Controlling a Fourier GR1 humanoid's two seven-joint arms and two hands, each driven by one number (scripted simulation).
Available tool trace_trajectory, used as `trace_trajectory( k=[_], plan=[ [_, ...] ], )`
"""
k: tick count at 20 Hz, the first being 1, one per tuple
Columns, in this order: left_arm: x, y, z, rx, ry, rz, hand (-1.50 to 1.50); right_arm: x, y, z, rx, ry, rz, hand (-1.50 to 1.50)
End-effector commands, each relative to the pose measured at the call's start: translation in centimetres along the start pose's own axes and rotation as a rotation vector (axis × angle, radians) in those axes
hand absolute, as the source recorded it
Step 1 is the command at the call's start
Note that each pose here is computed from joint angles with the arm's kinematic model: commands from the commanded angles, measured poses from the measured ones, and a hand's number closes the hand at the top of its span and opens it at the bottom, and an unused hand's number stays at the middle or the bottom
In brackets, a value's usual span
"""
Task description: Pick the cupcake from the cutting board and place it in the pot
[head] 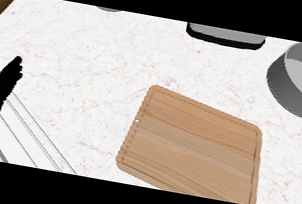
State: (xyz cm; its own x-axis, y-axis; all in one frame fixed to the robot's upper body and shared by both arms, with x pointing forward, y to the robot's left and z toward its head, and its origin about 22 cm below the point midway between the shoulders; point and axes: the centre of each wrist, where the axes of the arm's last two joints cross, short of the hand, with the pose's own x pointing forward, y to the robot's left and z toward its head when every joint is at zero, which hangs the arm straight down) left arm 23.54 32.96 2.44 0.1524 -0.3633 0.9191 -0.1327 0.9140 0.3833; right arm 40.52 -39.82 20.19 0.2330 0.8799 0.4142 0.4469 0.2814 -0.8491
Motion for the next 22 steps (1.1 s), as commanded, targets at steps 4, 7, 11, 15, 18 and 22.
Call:
trace_trajectory(
  k=[4,7,11,15,18,22],
  plan=[
    [0.7,-1.0,-1.2,-0.022,-0.021,0.006,0.00,-2.9,3.4,-0.1,0.028,-0.004,0.142,1.50],
    [1.8,-0.9,-1.9,-0.031,-0.023,0.008,0.00,-2.3,3.5,-0.7,0.068,0.039,0.005,1.50],
    [1.4,-2.1,-0.7,-0.033,-0.021,0.003,0.00,-4.4,2.4,-0.8,0.126,0.109,-0.073,-1.50],
    [1.5,-0.9,-1.4,-0.033,-0.029,0.002,0.00,-4.3,3.9,-0.3,0.130,0.087,-0.159,-1.50],
    [1.1,-2.8,-0.5,-0.050,-0.027,0.017,0.00,-5.0,3.5,-0.3,0.117,0.082,-0.187,-1.50],
    [0.4,-1.3,-1.4,-0.029,-0.017,0.008,0.00,-4.6,2.8,-0.7,-0.039,-0.003,-0.352,-1.50]
  ],
)
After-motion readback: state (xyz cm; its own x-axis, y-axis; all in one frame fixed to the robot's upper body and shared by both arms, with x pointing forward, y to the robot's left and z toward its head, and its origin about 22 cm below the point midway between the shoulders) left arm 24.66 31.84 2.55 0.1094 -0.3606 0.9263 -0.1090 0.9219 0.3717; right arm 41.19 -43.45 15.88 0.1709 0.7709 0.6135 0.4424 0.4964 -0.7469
